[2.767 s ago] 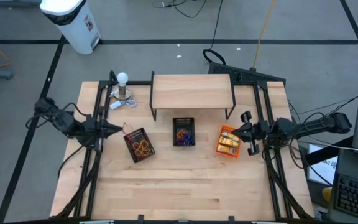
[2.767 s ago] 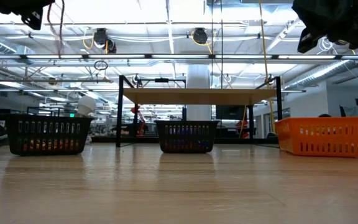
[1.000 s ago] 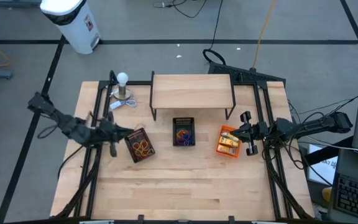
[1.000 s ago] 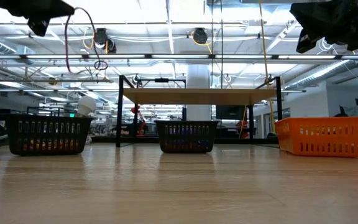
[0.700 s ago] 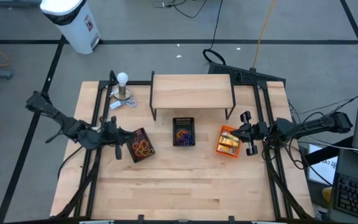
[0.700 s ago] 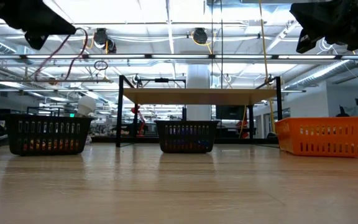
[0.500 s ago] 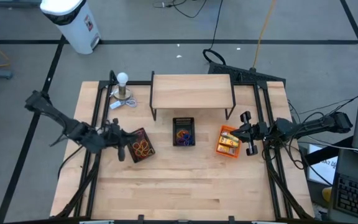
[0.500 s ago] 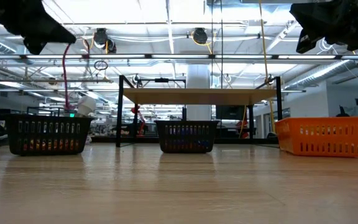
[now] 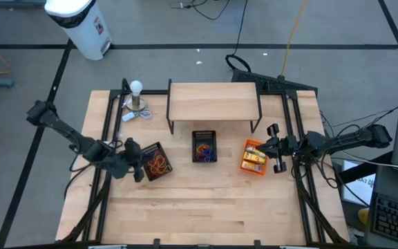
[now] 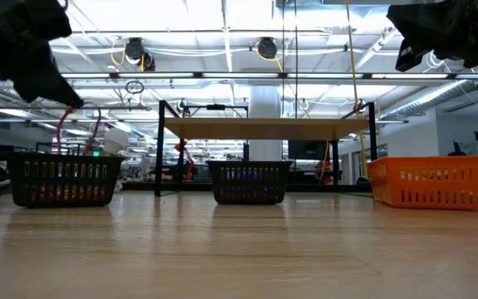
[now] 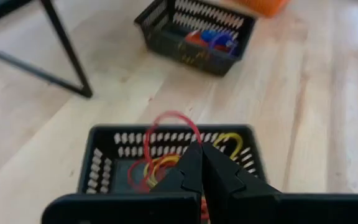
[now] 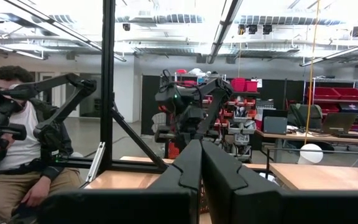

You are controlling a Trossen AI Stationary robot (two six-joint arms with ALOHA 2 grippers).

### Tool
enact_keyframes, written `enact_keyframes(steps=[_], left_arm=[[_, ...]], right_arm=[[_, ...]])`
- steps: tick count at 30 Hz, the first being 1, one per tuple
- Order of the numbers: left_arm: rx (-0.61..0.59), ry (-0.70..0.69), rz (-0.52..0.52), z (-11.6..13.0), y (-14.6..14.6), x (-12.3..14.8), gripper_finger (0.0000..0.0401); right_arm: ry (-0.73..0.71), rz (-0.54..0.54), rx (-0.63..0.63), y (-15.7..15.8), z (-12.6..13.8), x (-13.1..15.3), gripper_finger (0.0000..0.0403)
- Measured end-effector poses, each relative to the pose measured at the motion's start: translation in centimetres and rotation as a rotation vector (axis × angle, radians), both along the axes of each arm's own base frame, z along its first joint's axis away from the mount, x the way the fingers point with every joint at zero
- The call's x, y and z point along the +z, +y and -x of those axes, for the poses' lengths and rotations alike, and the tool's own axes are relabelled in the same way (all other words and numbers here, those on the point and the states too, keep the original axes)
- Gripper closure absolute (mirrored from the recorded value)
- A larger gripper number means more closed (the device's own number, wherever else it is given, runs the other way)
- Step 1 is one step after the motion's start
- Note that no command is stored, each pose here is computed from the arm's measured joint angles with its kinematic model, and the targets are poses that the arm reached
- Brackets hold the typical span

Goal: Pick & Place Office Desk Supplies
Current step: Put the red rubber band into the left black basket, then put the left black basket filled with rubber bands on the shelf

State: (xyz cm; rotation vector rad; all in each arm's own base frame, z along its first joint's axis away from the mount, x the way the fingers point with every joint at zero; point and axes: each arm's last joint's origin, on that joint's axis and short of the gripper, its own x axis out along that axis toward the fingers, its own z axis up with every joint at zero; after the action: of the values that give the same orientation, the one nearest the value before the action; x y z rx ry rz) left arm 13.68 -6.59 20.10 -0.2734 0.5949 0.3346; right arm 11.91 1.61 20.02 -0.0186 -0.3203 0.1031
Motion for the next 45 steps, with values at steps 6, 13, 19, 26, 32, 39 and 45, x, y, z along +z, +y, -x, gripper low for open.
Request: enact_keyframes(steps=[6,13,19,26,32,39,45], left_arm=[[0.001,0.071,0.069,-0.5,0.4,-0.6,0.0399],[0.001,0.085,0.089,-0.7,0.6,-0.7,0.0355],[0.001,0.085,0.089,-0.7,0.6,-0.7,0.0267],[-0.034,0.11,0.131,-0.7,0.6,-0.7,0.0154],[-0.092,0.09,0.126,-0.7,0.7,-0.3,0.0116],[-0.173,-0.203,-0.021,0.7,1.5,3.3,0.0139],[-0.209,-0.408,-0.205,2.9,2.7,5.9,0.0191]], right_arm=[[0.0,0.001,0.0,0.0,0.0,0.0,0.0399],[-0.001,0.007,-0.003,0.0,0.0,0.0,0.0399],[-0.001,0.009,-0.003,0.0,0.0,0.0,0.0399],[0.0,0.004,-0.002,0.0,0.0,0.0,0.0399],[-0.003,0.029,-0.01,0.0,0.0,0.0,0.0399],[-0.003,0.036,-0.01,0.0,0.0,0.0,0.0399],[0.0,0.019,-0.003,0.0,0.0,0.0,0.0399]])
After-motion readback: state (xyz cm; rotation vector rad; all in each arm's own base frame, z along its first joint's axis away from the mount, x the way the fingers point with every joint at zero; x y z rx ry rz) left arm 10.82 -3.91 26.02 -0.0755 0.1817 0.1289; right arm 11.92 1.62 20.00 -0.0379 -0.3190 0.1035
